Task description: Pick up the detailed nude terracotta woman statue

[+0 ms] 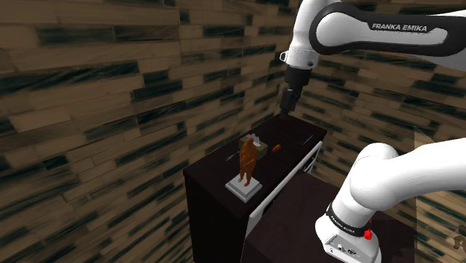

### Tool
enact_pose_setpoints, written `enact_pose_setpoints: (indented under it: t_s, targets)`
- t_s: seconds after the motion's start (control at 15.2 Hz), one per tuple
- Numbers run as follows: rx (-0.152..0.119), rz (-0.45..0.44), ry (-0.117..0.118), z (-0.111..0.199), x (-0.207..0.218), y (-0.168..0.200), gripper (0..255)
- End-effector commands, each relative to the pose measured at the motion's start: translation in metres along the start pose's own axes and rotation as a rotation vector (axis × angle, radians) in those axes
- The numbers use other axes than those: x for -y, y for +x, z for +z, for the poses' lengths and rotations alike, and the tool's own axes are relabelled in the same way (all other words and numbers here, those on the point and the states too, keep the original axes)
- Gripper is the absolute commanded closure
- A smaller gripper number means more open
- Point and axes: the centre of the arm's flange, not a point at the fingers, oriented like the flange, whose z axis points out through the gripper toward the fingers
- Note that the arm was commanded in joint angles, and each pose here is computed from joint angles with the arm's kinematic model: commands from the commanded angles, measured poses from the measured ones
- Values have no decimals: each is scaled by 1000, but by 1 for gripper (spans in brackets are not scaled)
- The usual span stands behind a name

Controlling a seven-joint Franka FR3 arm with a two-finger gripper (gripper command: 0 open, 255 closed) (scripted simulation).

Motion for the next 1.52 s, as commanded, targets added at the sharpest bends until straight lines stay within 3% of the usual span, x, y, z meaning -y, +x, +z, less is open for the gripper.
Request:
enact_pose_setpoints:
  t_s: [0.0, 1.19, 1.45]
  targets:
    - [0, 0, 0, 0, 0, 0, 0]
    - [-59, 33, -72, 176, -57, 136, 0]
    - [-61, 35, -75, 199, -60, 141, 0]
